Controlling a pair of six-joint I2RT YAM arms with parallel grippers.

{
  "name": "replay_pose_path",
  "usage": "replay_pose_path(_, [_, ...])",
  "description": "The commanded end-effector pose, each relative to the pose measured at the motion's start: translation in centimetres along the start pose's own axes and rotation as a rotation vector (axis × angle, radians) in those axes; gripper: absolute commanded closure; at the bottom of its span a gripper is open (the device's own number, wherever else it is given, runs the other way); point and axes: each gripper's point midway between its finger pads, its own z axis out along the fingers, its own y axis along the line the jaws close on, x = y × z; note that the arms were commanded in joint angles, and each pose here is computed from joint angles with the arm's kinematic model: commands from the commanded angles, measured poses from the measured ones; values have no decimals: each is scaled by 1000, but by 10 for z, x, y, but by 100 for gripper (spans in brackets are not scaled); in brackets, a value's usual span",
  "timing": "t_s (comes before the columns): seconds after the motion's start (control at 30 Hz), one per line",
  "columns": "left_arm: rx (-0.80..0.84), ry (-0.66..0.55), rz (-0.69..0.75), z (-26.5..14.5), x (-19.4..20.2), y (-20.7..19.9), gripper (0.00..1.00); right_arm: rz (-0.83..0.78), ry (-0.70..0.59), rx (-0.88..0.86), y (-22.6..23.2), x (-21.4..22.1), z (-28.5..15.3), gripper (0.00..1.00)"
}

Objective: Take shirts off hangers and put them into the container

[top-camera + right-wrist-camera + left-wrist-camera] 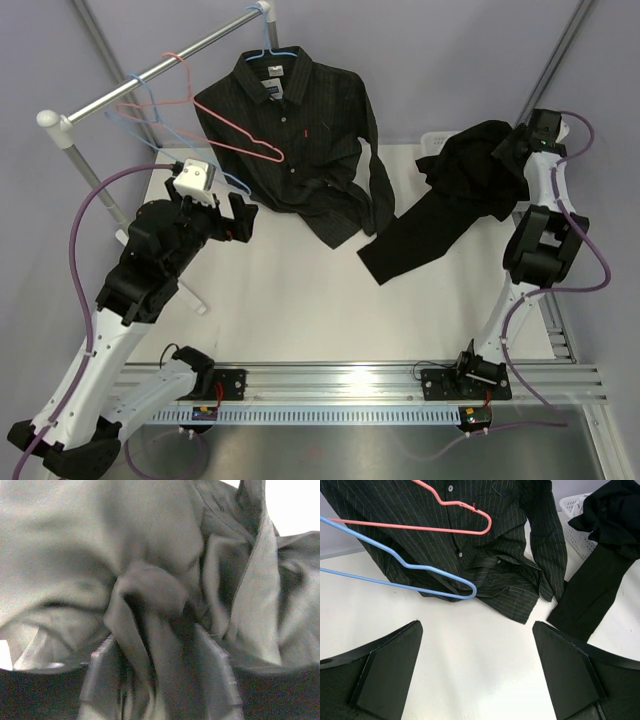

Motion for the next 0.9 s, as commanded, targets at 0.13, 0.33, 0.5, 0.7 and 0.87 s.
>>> replay_pose_path(0.13, [0,-102,-13,-12,-22,1,1,16,-361,-232,44,-86,-142,10])
replay_pose_path(0.33, [-1,-125,-13,-18,-27,1,1,24,-332,-358,57,-29,-191,5])
replay_pose_path(0.5, [-2,-129,-11,-19,-27,2,1,88,-180,-418,48,70,-180,4])
replay_pose_path(0.7, [-6,-134,-8,-20,-27,3,1,136,-70,-409,26,144,-165,3])
replay_pose_path(0.87, [-11,-134,-7,-20,-27,4,1,82,77,-313,17,201,-137,2])
